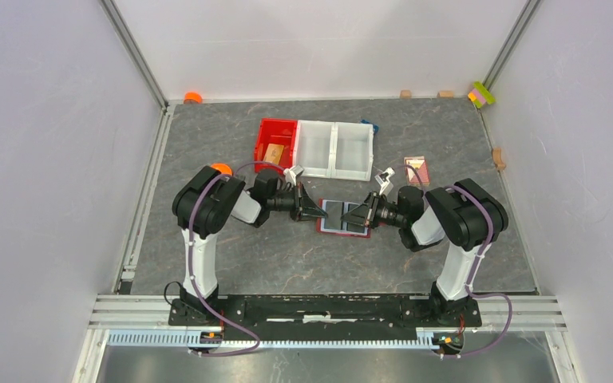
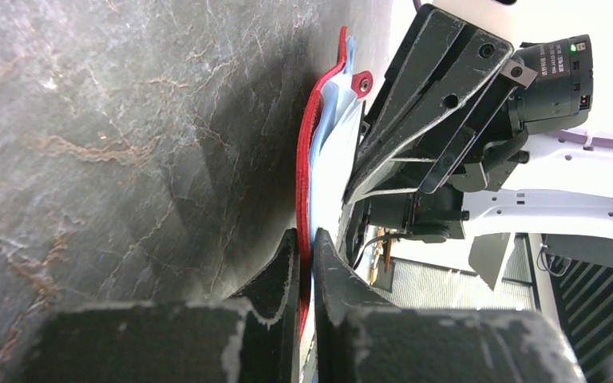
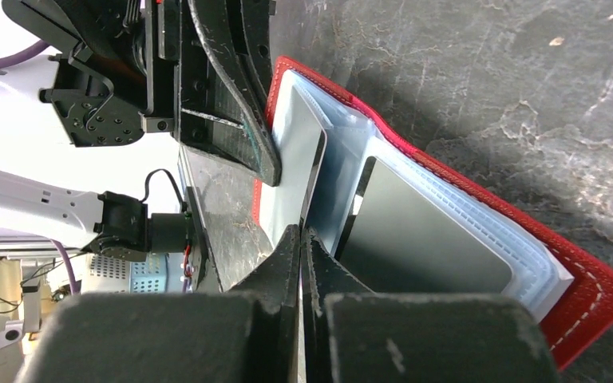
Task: Take the credit cards out of the card holder
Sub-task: Remove the credit card from the card holder.
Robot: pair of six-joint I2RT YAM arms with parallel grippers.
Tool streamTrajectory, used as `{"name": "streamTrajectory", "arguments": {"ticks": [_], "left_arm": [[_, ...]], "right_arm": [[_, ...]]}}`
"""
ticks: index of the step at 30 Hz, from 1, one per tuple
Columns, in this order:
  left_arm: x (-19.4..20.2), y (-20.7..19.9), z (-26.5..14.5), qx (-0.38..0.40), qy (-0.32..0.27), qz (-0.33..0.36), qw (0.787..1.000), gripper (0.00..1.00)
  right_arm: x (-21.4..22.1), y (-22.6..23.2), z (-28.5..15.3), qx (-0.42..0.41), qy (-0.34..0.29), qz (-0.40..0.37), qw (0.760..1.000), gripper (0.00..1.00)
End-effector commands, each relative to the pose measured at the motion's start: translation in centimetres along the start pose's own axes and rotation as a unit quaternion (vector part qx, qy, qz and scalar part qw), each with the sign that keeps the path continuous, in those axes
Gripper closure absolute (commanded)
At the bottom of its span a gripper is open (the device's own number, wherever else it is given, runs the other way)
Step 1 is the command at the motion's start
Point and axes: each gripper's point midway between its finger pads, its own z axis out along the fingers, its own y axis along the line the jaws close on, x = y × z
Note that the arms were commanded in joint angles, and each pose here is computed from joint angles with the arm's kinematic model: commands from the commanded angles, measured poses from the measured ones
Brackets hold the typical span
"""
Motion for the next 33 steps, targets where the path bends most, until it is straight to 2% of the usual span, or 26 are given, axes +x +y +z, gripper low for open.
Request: {"name": "streamTrajectory", "arguments": {"ticks": [1,6,17,23,28,33], "left_arm": [[-1.2,-0.1,-0.6,-0.008,-0.024,0.025,0.999,0.93],[-1.5,0.0,-1.1,-0.006,-0.034,0.022,0.999,0.97],[-1.7,0.5,-1.4,-0.02,-0.037,0.021,0.999,0.96],[-1.3,-0.6,-0.9,0.013,-0.029,0.021,0.999,0.98],[-0.9,-2.0,-0.4,0.047,-0.018,0.022,0.998,0.98],[-0.2,-2.2,0.3,0.044,-0.001,0.027,0.999,0.98]], "right_arm": [[-1.2,0.4,-0.3,-0.009,-0.018,-0.027,0.999,1.0],[-1.6,-0.1,-0.8,0.001,-0.028,-0.02,0.999,1.0],[-1.9,-0.5,-1.2,0.01,-0.034,-0.021,0.999,0.99],[-0.9,0.0,-0.2,-0.002,-0.007,-0.024,1.0,0.65],[-0.5,-0.3,0.3,0.003,0.003,-0.022,1.0,0.62],[-0.6,0.0,0.4,-0.01,0.0,-0.017,1.0,0.61]]}}
